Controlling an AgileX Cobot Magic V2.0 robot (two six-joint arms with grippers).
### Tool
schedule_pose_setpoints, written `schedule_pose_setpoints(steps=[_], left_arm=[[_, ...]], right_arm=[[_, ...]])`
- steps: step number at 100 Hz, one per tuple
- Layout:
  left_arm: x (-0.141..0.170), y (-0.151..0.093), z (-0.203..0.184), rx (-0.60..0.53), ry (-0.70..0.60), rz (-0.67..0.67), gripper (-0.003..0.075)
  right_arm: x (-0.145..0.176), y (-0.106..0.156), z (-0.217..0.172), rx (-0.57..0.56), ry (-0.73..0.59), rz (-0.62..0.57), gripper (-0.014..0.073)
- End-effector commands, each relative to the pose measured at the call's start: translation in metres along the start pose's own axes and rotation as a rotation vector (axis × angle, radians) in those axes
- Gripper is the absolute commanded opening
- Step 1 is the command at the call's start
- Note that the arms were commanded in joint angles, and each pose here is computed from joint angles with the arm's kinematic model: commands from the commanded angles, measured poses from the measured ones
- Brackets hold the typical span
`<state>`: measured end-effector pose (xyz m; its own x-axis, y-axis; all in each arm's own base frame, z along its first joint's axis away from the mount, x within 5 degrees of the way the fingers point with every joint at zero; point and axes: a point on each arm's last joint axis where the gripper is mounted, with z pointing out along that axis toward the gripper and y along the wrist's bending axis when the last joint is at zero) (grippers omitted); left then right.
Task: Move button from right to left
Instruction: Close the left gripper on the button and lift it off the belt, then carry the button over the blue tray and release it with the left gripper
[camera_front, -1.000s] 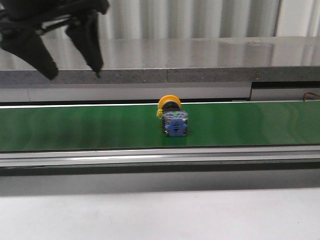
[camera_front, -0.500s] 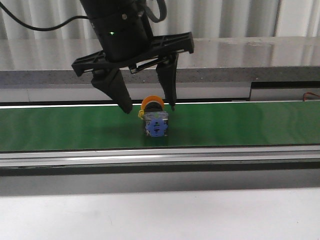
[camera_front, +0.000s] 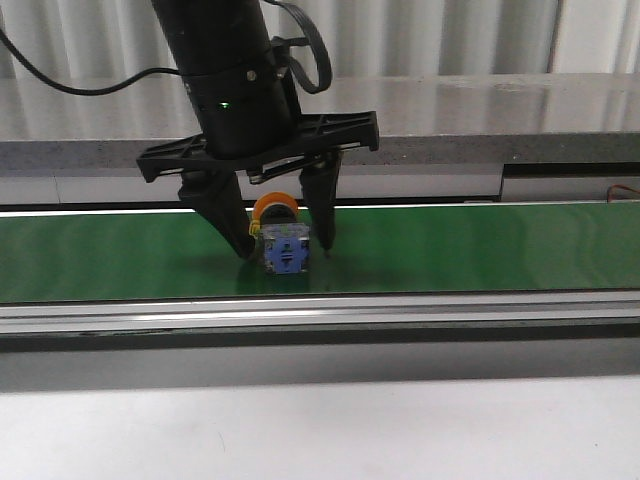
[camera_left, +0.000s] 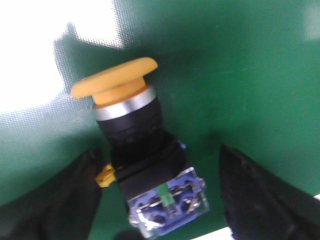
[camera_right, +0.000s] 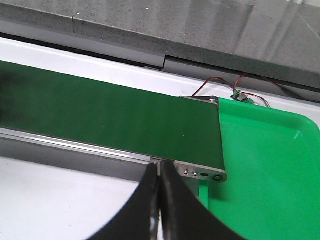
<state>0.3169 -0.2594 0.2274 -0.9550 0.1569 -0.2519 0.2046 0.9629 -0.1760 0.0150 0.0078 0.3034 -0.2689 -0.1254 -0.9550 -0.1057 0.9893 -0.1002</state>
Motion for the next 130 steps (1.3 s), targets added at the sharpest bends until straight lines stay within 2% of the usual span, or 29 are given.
schedule_pose_setpoints(steps=[1, 10, 23, 43, 59, 90, 109, 130], left_arm=[[-0.005, -0.007, -0.028, 0.036, -0.072, 0.0, 0.0345], [-0.005, -0.005, -0.031, 0.019, -0.075, 0.002, 0.0258], [-0.006, -0.003, -0.042, 0.018, -0.106, 0.01, 0.0178], [-0.009, 0.001, -0.075, 0.003, -0.18, 0.03, 0.0169], [-0.011, 0.023, -0.105, -0.057, -0.217, 0.013, 0.0169], [-0.018, 0.1, -0.143, -0.259, -0.217, -0.022, 0.0168], [-0.019, 0.168, -0.153, -0.397, -0.137, -0.086, 0.0168], [-0.014, 0.239, -0.167, -0.537, -0.107, -0.165, 0.0168]], right_arm=[[-0.012, -0.002, -0.002, 0.017, -0.076, -0.01, -0.0066], [-0.012, -0.002, -0.002, 0.017, -0.076, -0.01, -0.0066], [-0.012, -0.002, -0.002, 0.017, -0.076, -0.01, -0.0066], [-0.012, -0.002, -0.002, 0.017, -0.076, -0.01, -0.0066], [-0.012, -0.002, -0.002, 0.017, -0.076, -0.01, -0.0066], [-0.012, -0.002, -0.002, 0.017, -0.076, -0.01, -0.0066], [-0.012, -0.002, -0.002, 0.017, -0.076, -0.01, -0.0066], [-0.012, -0.002, -0.002, 0.017, -0.076, -0.01, -0.0066]])
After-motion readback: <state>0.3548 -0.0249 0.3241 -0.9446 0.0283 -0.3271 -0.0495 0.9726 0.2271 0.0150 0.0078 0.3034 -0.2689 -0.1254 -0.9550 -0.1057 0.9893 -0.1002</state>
